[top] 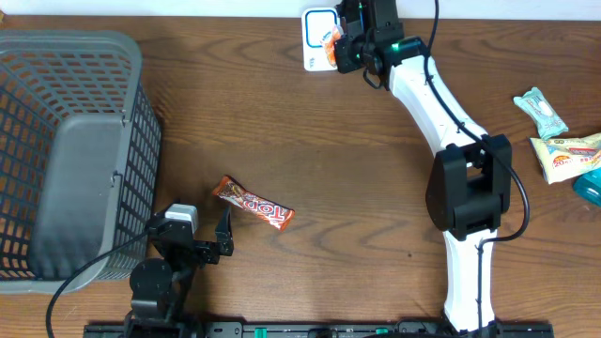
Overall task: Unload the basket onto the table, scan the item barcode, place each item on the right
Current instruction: 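Raise the orange box up to the white scanner window, then carry the orange box to the right table edge and release it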
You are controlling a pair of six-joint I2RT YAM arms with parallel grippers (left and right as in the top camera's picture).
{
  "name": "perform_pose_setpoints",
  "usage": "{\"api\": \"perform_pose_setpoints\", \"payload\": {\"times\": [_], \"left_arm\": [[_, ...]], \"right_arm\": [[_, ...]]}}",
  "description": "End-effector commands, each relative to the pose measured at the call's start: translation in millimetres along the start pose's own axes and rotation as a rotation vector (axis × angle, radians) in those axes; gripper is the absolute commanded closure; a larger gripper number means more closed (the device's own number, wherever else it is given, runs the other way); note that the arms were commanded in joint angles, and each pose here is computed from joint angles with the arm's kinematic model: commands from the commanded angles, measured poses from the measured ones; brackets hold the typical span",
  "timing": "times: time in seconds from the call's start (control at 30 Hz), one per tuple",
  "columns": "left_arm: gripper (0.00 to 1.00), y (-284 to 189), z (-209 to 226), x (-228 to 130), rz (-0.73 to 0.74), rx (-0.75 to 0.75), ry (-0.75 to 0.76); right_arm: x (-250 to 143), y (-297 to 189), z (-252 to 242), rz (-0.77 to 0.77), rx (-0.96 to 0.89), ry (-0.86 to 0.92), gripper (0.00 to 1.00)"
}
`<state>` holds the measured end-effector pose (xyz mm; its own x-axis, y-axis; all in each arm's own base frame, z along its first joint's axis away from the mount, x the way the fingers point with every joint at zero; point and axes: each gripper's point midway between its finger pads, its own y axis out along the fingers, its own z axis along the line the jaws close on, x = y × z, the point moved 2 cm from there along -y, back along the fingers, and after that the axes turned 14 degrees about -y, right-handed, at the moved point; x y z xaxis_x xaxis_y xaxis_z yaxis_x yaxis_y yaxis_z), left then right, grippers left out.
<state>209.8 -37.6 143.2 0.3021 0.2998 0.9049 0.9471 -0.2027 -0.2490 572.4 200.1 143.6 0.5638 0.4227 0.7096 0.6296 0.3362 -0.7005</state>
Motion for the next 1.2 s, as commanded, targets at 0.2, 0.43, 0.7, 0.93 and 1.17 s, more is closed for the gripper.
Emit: {"api": "perform_pose_setpoints", "payload": {"times": [0.2, 0.43, 0.7, 0.93, 1.17], "left_arm": [[0.02, 2.6, 1.0, -11.2, 0.031, -0.008, -0.003], [0.02, 2.6, 1.0, -11.2, 0.031, -0.008, -0.003], [0.02, 2.6, 1.0, -11.2, 0.031, -0.008, -0.003], [0.02, 2.6, 1.0, -11.2, 0.031, -0.008, -0.003], [0.02, 2.6, 1.0, -11.2, 0.031, -0.008, -0.003]], "right_arm": [[16.5, -4.4, -15.9, -0.035, -0.116, -0.155, 0.99], [21.0, 1.0, -12.2, -0.009, -0.236, -0.313, 0.99], [41.2, 31.7, 9.1, -0.107, -0.399, -0.366, 0.99], [26.1, 38.4, -4.6, 0.008, -0.605, -0.467, 0.99], [28.4, 1.0, -40.0, 0.146, -0.806, -0.458, 0.99]]}}
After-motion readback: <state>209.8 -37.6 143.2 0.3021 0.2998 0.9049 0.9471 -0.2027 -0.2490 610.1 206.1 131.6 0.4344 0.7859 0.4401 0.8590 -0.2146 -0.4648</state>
